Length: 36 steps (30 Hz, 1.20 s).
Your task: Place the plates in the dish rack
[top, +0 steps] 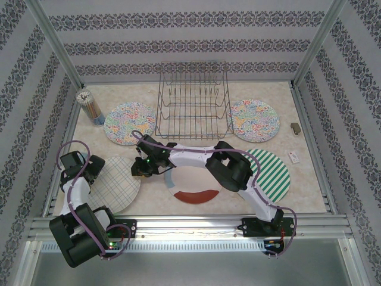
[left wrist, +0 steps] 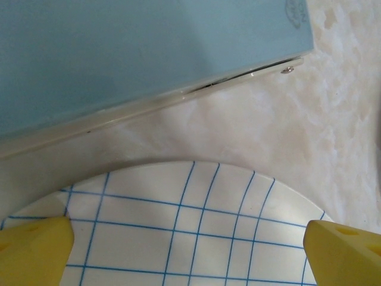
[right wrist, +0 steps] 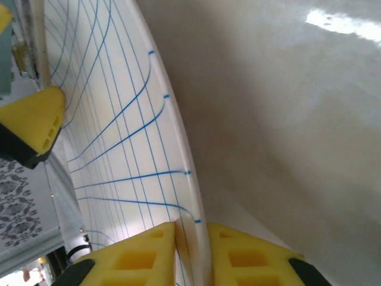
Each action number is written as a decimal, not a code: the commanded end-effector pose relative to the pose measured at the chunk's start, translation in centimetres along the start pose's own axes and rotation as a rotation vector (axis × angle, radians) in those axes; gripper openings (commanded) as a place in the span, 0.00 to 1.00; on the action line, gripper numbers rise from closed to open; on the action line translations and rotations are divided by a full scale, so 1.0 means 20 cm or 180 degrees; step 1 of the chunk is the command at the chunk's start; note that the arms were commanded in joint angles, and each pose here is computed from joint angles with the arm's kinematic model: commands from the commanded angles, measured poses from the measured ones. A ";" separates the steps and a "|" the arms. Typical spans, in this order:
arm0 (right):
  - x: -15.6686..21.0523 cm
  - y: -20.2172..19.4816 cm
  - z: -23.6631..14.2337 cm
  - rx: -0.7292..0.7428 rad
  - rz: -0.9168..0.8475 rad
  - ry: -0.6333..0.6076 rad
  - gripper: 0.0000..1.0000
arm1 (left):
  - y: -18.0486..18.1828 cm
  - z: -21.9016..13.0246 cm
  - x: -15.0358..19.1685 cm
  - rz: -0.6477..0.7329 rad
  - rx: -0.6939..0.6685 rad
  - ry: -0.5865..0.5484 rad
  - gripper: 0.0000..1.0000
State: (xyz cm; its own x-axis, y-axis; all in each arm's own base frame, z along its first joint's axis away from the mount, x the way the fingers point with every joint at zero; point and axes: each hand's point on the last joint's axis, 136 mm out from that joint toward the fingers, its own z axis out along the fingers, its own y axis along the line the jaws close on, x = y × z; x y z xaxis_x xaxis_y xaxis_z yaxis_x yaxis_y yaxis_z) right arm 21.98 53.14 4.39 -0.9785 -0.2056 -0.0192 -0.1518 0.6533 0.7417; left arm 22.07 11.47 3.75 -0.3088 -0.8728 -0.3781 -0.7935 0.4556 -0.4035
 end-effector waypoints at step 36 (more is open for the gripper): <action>-0.15 0.17 -0.52 0.0142 -0.0832 -0.0956 0.00 | -0.41 -0.30 -0.07 0.0072 0.1088 0.0124 1.00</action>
State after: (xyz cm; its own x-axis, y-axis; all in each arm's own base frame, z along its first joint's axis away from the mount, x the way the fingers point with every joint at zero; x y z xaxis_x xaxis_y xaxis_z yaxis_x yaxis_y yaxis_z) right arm 24.90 49.46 11.22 -0.9447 -0.1572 -0.2879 -0.3196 0.6390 0.6996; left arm 24.97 9.06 9.52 -0.3323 -0.8654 -0.3751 -0.6314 0.4996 -0.5931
